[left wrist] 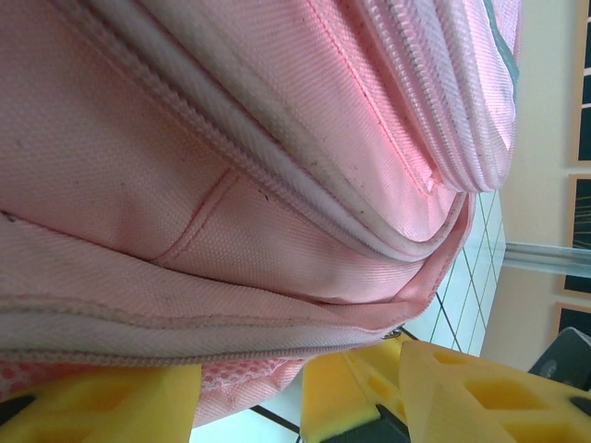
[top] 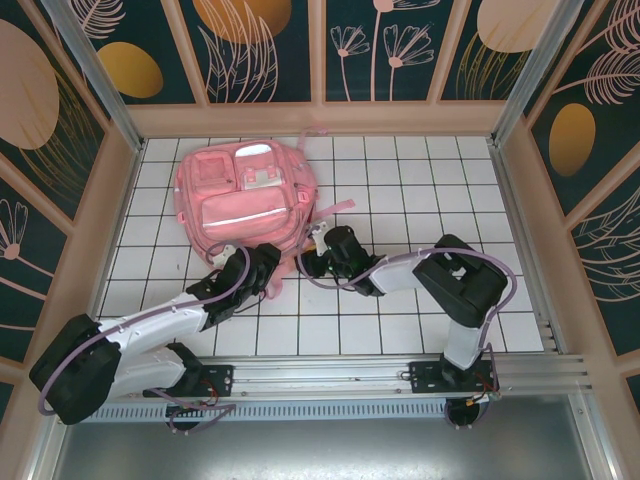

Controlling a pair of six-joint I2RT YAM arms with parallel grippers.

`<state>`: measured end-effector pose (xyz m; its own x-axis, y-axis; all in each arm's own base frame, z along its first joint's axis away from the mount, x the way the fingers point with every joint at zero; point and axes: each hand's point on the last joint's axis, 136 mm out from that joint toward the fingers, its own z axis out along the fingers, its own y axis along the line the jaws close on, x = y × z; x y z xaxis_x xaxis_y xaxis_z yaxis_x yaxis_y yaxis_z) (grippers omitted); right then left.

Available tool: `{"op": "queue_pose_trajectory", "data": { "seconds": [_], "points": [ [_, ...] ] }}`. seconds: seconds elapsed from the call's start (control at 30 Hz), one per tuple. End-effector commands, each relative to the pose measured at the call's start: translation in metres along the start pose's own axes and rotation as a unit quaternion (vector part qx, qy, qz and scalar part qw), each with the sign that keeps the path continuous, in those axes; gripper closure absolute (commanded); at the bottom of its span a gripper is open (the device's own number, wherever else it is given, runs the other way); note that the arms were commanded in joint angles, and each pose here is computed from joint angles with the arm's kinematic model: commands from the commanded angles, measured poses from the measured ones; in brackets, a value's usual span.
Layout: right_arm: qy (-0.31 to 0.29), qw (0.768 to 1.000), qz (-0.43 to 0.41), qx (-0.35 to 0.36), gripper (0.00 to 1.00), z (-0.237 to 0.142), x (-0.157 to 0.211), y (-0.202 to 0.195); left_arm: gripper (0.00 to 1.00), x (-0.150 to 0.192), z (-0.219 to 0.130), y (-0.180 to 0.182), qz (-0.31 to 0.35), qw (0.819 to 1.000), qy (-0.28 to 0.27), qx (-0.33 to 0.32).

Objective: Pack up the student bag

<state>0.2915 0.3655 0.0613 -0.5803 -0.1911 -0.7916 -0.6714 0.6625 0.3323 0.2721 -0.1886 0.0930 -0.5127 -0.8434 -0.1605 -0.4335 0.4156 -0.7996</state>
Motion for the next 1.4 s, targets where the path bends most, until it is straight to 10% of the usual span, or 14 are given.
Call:
{"op": "queue_pose_trajectory", "data": {
  "seconds": [0.0, 0.13, 0.47, 0.57, 0.67, 1.37],
  "points": [
    [-0.019, 1.0, -0.013, -0.015, 0.72, 0.007, -0.017, 0.004, 0.41, -0.004, 0.001, 0.011, -0.006, 1.0, -0.013, -0.016],
    [-0.022, 1.0, -0.018, -0.011, 1.0, 0.003, -0.018, 0.006, 0.4, -0.006, 0.003, 0.012, -0.005, 1.0, -0.02, -0.021],
    [-0.022, 0.999, -0.043, 0.001, 1.0, -0.022, -0.011, 0.027, 0.45, -0.006, 0.018, 0.023, 0.01, 0.998, -0.031, -0.058],
    [-0.019, 0.999, -0.046, 0.0, 1.0, -0.028, -0.008, 0.031, 0.62, -0.012, 0.019, 0.028, 0.019, 0.996, -0.05, -0.065],
    [-0.017, 0.999, -0.045, 0.017, 1.0, -0.031, -0.007, 0.026, 1.0, -0.018, 0.017, 0.037, 0.03, 0.994, -0.068, -0.082],
    [-0.002, 0.967, 0.036, 0.253, 1.0, -0.026, -0.024, -0.116, 1.0, -0.035, -0.034, 0.046, 0.062, 0.994, -0.079, -0.033]
  ]
}}
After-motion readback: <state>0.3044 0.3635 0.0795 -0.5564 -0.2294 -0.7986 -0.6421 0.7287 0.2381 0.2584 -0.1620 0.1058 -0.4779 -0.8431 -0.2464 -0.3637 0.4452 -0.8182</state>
